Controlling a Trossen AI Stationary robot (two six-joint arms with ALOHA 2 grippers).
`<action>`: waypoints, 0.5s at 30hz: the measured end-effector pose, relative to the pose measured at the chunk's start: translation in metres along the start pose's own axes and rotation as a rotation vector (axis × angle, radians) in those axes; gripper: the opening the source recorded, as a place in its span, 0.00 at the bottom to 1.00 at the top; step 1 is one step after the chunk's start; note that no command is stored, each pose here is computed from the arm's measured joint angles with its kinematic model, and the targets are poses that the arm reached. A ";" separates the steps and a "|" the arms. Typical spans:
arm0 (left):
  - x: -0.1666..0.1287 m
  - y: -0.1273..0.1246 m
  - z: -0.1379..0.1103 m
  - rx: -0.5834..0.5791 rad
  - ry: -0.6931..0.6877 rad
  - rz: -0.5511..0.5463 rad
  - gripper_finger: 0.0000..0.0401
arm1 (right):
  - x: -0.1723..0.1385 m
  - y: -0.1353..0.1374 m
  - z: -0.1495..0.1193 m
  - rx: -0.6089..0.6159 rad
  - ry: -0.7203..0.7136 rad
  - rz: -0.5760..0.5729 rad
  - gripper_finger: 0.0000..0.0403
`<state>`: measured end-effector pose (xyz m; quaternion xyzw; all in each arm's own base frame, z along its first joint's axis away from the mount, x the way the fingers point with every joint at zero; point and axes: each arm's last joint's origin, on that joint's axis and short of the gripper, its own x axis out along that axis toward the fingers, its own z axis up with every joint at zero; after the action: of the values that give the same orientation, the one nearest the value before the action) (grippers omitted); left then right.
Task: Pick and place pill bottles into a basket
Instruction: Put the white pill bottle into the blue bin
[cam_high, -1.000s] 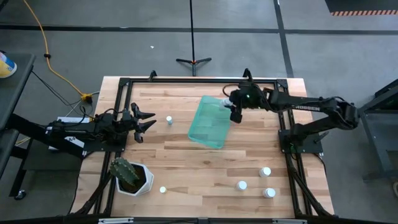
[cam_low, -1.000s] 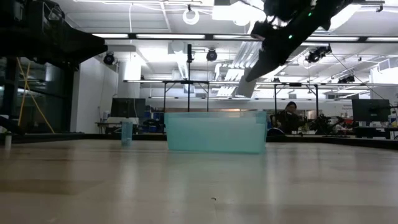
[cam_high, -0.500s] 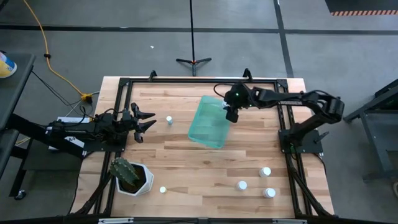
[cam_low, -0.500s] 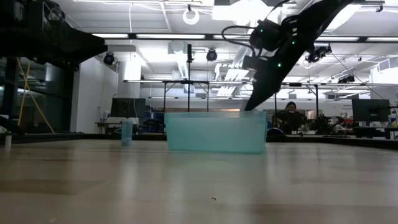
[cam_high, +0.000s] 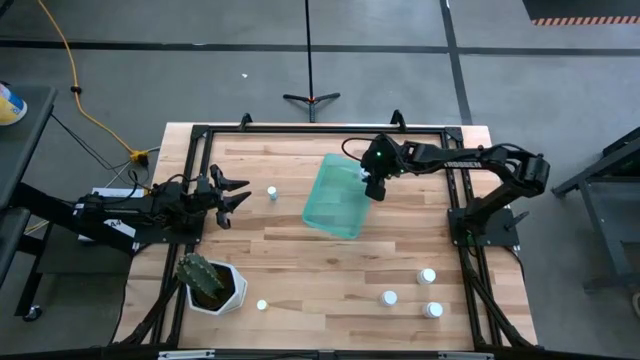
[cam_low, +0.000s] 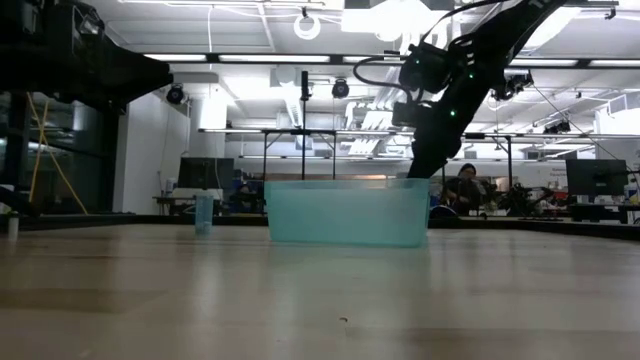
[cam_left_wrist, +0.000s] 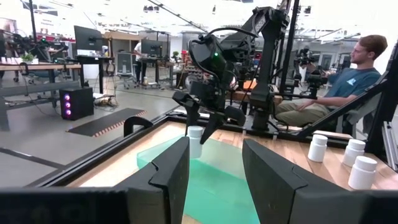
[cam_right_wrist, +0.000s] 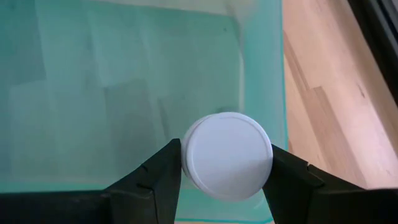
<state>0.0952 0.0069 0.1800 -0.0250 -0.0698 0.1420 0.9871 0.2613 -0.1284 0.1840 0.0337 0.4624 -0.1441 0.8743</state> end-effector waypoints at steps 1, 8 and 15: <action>0.000 0.000 0.000 0.000 0.000 0.000 0.46 | 0.000 0.000 0.000 0.000 -0.001 0.005 0.45; 0.000 0.000 0.000 0.000 0.000 0.001 0.46 | 0.000 0.000 0.000 0.000 0.002 -0.010 0.45; 0.000 0.000 0.000 0.000 0.000 0.004 0.46 | 0.000 0.000 0.000 0.025 0.001 -0.008 0.45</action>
<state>0.0952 0.0070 0.1800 -0.0251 -0.0699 0.1439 0.9868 0.2612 -0.1285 0.1840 0.0427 0.4613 -0.1532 0.8729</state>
